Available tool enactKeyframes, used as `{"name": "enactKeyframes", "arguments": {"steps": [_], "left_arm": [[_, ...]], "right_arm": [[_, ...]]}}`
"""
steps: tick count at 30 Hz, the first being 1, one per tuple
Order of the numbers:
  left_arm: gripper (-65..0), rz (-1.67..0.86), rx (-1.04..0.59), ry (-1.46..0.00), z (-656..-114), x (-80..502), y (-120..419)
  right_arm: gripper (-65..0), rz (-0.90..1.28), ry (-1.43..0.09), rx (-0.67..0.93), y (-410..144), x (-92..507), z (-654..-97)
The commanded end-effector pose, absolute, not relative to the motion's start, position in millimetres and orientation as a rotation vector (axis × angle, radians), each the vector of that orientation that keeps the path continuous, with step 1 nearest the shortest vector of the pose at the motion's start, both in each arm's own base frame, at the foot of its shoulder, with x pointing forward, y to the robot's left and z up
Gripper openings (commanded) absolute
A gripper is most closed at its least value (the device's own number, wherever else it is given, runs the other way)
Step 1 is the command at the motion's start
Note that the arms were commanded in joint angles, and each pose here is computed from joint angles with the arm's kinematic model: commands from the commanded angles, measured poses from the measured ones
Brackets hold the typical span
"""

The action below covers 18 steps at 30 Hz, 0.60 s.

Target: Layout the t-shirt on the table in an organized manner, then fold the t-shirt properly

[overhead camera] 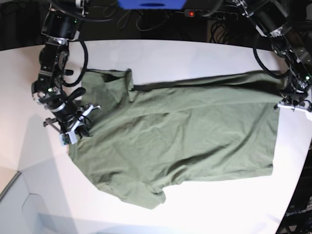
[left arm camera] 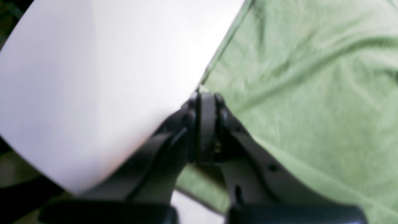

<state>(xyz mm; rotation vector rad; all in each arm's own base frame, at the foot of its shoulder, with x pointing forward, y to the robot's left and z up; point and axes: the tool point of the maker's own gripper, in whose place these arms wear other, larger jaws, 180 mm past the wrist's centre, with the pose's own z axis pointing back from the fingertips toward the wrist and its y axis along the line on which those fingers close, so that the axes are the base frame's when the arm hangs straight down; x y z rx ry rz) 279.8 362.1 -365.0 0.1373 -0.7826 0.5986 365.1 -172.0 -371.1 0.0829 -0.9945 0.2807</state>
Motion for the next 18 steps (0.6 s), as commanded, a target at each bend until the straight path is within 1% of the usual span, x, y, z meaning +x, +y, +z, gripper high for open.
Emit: {"name": "enactKeyframes", "arguments": {"steps": [1,4,15,18], "left_arm": [[-64.9,0.594,0.165,-0.840,-348.4,287.1,372.6],[-64.9,0.591,0.162,-0.847,-348.9,288.9,370.5],[-64.9,0.615,0.138,-0.782,-373.4,284.3,371.1],[-64.6,0.611,0.146,-0.820,-370.0,288.8,371.8]], "right_arm": [[-65.0,0.278,-1.061,0.076,-175.2,376.8,-351.8],[-65.0,0.281,-1.062,0.077,-174.1,377.4,-351.3],[-65.0,0.286,-1.081,0.075,-173.2,384.4,-343.9],[-65.0,0.286,-1.081,0.075,-173.2,384.4,-343.9]]}}
